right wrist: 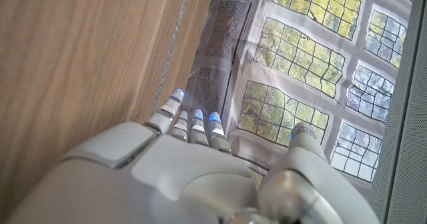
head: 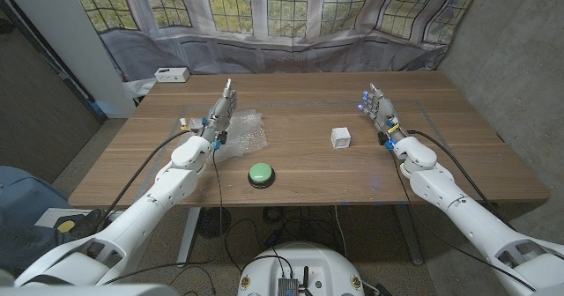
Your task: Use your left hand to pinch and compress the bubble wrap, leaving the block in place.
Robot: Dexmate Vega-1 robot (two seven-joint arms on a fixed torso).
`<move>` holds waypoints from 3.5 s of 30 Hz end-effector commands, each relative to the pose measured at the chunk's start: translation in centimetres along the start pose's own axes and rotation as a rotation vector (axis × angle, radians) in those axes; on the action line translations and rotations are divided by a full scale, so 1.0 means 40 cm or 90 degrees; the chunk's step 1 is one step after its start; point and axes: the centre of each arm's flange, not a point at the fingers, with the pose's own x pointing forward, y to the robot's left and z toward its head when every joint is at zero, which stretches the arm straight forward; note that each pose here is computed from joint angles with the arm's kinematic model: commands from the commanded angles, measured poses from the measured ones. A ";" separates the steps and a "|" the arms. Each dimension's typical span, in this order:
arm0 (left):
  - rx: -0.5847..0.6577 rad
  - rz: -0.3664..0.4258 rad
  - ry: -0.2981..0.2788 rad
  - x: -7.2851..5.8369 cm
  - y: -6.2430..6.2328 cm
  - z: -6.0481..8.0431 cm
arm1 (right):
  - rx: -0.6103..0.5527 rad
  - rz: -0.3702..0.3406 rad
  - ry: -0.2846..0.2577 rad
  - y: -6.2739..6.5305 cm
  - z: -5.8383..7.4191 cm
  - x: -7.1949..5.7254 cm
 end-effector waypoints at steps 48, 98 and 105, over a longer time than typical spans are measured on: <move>0.227 0.001 -0.173 -0.040 0.012 0.174 | -0.017 -0.010 -0.028 -0.070 0.028 -0.096; 0.594 0.122 -0.221 -0.146 0.167 0.246 | -0.031 -0.061 -0.039 0.091 0.020 -0.168; 0.645 0.141 -0.216 -0.155 0.172 0.247 | -0.033 -0.065 -0.037 0.108 0.019 -0.173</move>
